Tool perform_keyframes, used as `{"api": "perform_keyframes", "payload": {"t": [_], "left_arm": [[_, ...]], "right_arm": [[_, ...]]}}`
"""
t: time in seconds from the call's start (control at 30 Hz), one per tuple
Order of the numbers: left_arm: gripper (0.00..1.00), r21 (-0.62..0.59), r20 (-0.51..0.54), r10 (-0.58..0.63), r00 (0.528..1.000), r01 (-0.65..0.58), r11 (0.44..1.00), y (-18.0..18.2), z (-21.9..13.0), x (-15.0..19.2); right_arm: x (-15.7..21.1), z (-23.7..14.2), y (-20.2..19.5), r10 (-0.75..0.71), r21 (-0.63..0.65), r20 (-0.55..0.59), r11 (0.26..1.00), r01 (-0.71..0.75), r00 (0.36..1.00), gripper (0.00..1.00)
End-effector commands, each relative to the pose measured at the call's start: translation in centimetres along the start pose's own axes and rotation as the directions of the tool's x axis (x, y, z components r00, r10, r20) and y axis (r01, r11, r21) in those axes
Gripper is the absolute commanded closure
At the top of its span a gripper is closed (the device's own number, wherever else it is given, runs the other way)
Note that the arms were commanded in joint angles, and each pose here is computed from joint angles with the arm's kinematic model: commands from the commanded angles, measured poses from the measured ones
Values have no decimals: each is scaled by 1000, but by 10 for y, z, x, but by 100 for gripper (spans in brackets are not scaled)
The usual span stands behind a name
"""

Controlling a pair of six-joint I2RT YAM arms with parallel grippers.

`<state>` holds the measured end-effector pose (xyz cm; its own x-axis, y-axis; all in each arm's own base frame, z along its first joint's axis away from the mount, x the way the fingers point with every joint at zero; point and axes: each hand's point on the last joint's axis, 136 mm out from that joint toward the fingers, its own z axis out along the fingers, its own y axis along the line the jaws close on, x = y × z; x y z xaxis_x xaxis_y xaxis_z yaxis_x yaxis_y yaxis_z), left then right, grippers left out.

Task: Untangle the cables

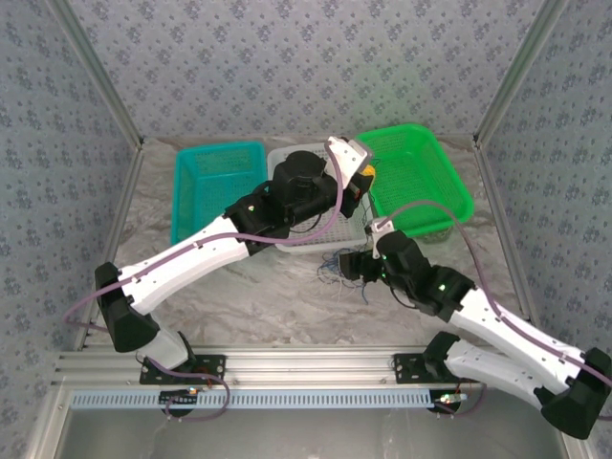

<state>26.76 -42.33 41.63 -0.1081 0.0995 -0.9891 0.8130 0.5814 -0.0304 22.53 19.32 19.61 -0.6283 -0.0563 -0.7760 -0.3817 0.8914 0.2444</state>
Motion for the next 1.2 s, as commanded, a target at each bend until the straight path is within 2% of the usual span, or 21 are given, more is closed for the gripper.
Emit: {"api": "perform_keyframes", "payload": {"t": [0.0, 0.23, 0.43, 0.63, 0.87, 0.97, 1.17], "left_arm": [[99, 10, 65, -18, 998, 17, 1000, 1, -17, -29], [99, 30, 187, -9, 982, 3, 1000, 0, -47, -79], [99, 79, 307, 12, 952, -38, 996, -9, -81, -137], [98, 79, 358, 41, 933, -73, 994, -10, -100, -170], [98, 32, 363, 44, 931, -60, 998, 12, -97, -175], [97, -1, 348, 45, 936, -48, 999, 28, -88, -172], [97, -67, 283, -20, 959, 40, 997, 85, -57, -149]], "right_arm": [[-22, 1, -2, -47, 45, 59, 998, 44, 997, 19], [-29, 7, -19, -44, 121, 71, 992, 35, 997, 29], [-22, 10, -21, -25, 110, 44, 994, 20, 999, 29], [-23, 3, -23, -17, 111, 55, 994, 10, 998, 28], [-25, -8, -30, 1, 119, 81, 993, -11, 997, 26], [-29, -10, -30, 12, 113, 94, 993, -22, 995, 23], [-25, -13, -34, 17, 125, 81, 992, -27, 997, 20]]}}
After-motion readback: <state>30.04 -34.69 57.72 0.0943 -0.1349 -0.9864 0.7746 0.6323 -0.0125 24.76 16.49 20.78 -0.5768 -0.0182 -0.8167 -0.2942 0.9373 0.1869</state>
